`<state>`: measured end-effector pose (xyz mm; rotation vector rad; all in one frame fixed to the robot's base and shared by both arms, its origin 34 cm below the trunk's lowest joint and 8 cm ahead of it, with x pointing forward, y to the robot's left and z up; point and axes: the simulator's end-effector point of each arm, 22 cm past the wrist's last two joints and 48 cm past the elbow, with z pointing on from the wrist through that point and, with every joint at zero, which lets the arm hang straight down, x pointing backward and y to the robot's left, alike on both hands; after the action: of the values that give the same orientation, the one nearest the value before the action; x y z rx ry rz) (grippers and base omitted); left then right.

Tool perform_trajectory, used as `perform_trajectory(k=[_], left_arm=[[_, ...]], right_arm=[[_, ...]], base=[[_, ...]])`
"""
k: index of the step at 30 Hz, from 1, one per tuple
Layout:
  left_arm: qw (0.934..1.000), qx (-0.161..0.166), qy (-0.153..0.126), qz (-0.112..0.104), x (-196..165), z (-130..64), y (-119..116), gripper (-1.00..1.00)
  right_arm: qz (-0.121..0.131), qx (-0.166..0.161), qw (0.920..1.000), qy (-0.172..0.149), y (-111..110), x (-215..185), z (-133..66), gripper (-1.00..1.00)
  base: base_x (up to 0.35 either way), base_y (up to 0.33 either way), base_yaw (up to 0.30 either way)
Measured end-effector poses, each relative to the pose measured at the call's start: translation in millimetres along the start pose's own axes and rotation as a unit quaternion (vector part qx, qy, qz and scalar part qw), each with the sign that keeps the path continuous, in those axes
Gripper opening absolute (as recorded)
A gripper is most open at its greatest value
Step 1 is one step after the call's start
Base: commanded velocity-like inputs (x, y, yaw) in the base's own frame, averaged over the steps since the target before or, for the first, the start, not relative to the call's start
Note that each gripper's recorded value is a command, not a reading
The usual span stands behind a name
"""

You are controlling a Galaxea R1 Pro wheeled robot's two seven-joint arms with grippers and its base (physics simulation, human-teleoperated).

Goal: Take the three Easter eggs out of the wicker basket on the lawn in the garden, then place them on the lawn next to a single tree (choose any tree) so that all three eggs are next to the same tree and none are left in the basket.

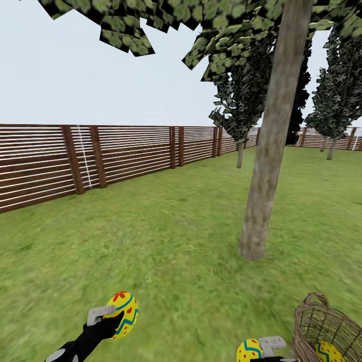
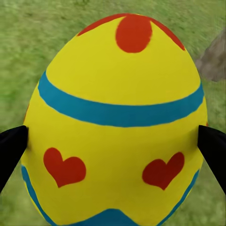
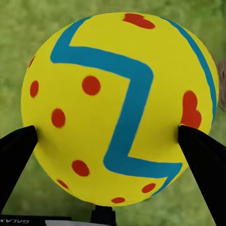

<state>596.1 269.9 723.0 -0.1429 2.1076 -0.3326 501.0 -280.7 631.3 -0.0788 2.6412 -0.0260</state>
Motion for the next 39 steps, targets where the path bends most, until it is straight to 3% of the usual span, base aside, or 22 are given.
perform_trajectory(k=[7,10,16,19,24,26,28,30,31,34,37,39], left_arm=[[1.0000,-0.001,0.005,0.002,4.0,0.9,-0.2,-1.00],[0.9999,0.001,0.015,0.002,14.8,3.1,-4.5,-1.00],[0.9999,0.002,0.015,0.003,15.4,3.5,-5.8,-1.00],[0.9999,0.002,0.015,0.003,15.2,3.5,-5.8,-1.00],[0.9998,0.000,0.020,0.003,19.2,4.4,-5.5,-1.00],[0.9998,0.002,0.019,0.002,18.5,4.9,-7.7,-1.00],[0.9997,0.003,0.023,0.000,21.6,5.5,-9.8,-1.00],[0.9991,0.010,0.037,-0.017,31.9,7.9,-25.2,-1.00],[0.9983,0.002,0.052,-0.027,39.4,7.9,-24.4,-1.00],[0.9937,-0.079,0.071,-0.037,49.5,5.8,4.6,-1.00],[0.9904,-0.082,0.091,-0.065,56.8,5.5,3.0,-1.00],[0.9885,-0.078,0.107,-0.072,59.1,4.8,0.4,-1.00]], right_arm=[[0.002,0.001,1.0000,-0.006,-2.2,-4.9,-1.7,-1.00],[0.000,-0.006,0.9982,-0.059,2.9,-50.8,-21.7,-1.00],[-0.004,-0.019,0.9928,-0.118,15.6,-98.7,-49.4,-1.00],[-0.002,-0.040,0.9889,-0.143,40.3,-123.9,-68.4,-1.00],[-0.025,-0.016,0.9923,-0.120,34.7,-118.2,-66.2,-1.00],[-0.032,-0.002,0.9976,-0.061,29.8,-93.3,-42.4,-1.00],[-0.032,-0.003,0.9985,-0.044,33.5,-85.5,-35.3,-1.00],[-0.030,-0.009,0.9987,-0.039,41.5,-83.5,-33.8,-1.00],[-0.031,-0.009,0.9988,-0.038,40.3,-82.7,-33.3,-1.00],[-0.034,-0.010,0.9988,-0.035,43.3,-80.3,-32.2,-1.00],[-0.075,0.015,0.9965,-0.034,40.2,-78.7,-31.1,-1.00],[-0.080,0.020,0.9962,-0.027,38.9,-74.4,-29.3,-1.00]], base=[[0.323,0.000,0.000],[0.332,0.000,0.000],[0.335,0.000,0.000],[0.336,0.000,0.021],[0.331,0.000,0.110],[0.276,0.000,0.039],[0.290,0.000,0.008],[0.331,0.000,0.001],[0.338,0.000,0.000],[0.340,0.000,0.000],[0.340,0.000,0.000],[0.335,0.000,0.000]])
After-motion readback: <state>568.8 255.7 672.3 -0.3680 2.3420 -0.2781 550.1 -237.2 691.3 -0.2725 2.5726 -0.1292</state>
